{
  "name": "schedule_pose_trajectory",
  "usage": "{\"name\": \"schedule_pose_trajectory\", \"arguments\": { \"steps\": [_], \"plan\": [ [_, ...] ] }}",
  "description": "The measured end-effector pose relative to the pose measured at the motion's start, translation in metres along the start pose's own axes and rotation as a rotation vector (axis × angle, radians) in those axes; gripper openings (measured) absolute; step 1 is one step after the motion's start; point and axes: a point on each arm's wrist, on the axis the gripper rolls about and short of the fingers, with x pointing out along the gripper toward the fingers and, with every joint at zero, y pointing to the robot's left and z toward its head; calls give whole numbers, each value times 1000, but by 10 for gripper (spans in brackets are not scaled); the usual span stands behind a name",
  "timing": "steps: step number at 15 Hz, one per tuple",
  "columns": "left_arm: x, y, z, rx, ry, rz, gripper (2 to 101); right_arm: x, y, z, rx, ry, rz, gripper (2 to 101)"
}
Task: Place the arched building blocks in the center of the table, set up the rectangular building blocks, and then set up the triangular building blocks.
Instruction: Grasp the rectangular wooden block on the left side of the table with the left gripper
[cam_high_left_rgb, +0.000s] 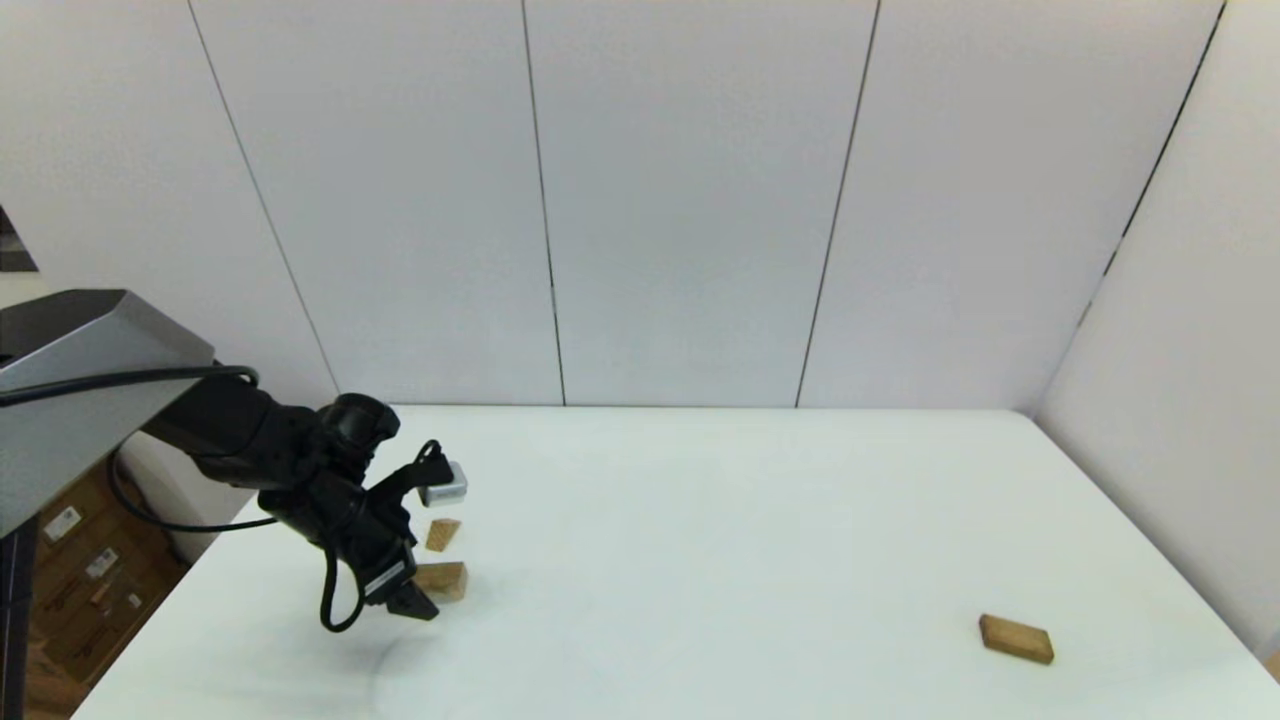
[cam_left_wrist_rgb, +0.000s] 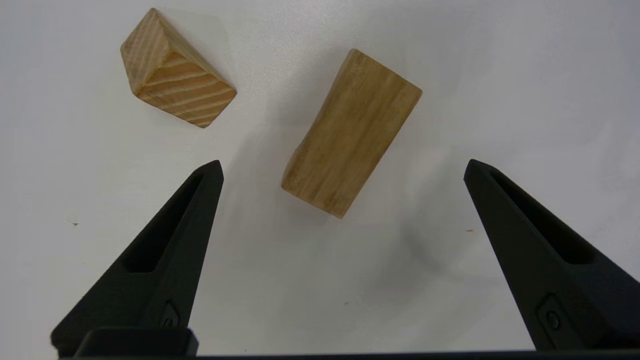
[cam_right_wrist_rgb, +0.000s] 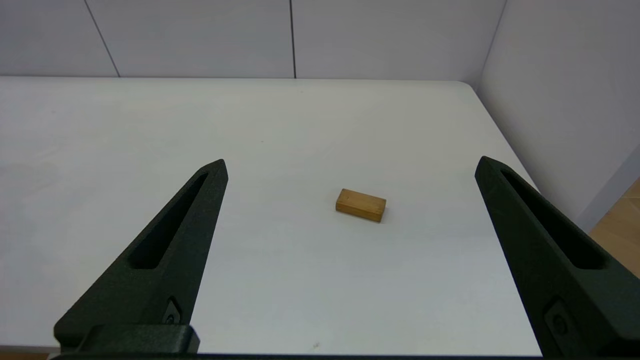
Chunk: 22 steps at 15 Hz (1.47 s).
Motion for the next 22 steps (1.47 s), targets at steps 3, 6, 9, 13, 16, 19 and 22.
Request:
{"name": "schedule_pose_trajectory", "arguments": {
  "steps": [3,6,9,13,16,19,22],
  "plan": [
    [3,-6,4,18,3,-14,978,0,0,0,0,0,0,980],
    [6,-12,10,40,4,-25,978,0,0,0,0,0,0,980],
    [8,-15,14,54,6,-32,978,0,0,0,0,0,0,980],
    [10,-16,14,57,10,-35,978,0,0,0,0,1,0,980],
    [13,-15,12,52,17,-41,978,0,0,0,0,0,-1,980],
    [15,-15,11,49,24,-46,978,0,0,0,0,0,0,980],
    [17,-14,9,48,44,-35,978,0,0,0,0,0,0,980]
  ]
}}
